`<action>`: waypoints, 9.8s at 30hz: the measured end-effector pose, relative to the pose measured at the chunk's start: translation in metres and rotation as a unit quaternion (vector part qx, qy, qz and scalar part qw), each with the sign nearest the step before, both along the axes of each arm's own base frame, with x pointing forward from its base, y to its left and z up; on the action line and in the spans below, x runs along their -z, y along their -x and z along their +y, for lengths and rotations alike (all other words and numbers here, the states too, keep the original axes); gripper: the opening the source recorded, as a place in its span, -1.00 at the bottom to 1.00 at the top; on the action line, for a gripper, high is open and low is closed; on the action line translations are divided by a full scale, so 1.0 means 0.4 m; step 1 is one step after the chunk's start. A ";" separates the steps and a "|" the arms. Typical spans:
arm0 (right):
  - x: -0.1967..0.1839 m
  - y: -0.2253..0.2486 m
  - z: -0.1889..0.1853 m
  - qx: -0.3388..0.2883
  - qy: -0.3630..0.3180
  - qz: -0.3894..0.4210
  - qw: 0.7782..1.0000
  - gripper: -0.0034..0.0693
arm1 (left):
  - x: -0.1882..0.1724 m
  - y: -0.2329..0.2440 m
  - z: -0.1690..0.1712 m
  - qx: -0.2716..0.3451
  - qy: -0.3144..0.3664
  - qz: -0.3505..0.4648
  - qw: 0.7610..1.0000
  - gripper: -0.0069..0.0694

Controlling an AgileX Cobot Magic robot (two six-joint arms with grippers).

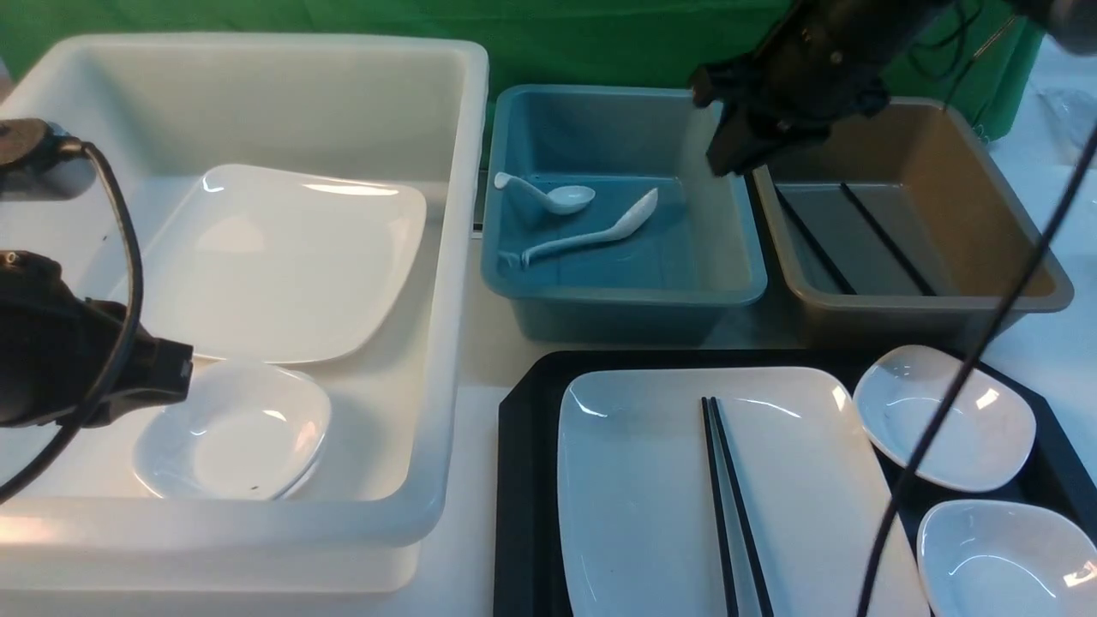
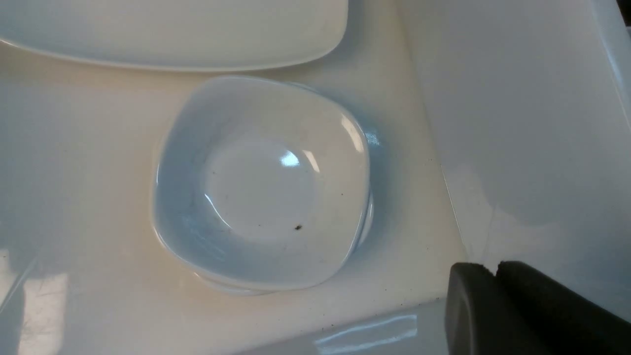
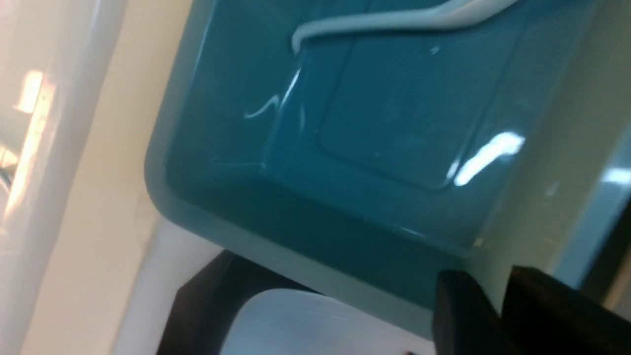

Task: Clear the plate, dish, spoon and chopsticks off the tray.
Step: Use the right arm to put the soup spoon into the small storage box in the middle, then use the right arm to grab a pair of chopsticks from the plate, then use the right arm to put the chopsticks into the small storage box on the right, then use the right arm to grab a small plate from the dinner plate, then use the right arm to put the small plate into the large storage box on the left, then use the right arm to grab a small plate from the dinner plate

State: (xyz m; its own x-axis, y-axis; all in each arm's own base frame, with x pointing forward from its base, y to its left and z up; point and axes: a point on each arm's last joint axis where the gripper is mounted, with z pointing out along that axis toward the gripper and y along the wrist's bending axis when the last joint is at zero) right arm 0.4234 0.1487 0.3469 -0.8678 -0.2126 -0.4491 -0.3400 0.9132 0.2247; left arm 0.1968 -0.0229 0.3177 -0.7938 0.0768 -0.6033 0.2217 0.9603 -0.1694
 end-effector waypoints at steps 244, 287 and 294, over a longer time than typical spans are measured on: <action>-0.160 0.228 0.393 -0.250 0.088 -0.209 0.941 -0.77 | -0.003 0.000 0.165 -0.202 0.010 -0.015 0.979 -0.73; 0.476 0.343 -0.260 -0.169 0.240 -0.001 0.956 0.01 | -0.016 -0.009 -0.073 0.076 -0.016 -0.072 0.994 -0.73; 0.420 0.352 -0.240 -0.177 0.243 -0.042 0.953 -0.58 | -0.016 -0.009 -0.073 0.077 -0.018 -0.072 0.994 -0.73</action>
State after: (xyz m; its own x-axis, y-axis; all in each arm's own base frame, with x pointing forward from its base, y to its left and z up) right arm 0.2827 0.0528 0.1790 -0.6693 -0.6852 -0.2873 -0.6435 0.7279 -0.2369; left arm 0.2004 -0.0521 0.3240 -0.6770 0.2141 -0.7041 0.3854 0.9182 -0.0914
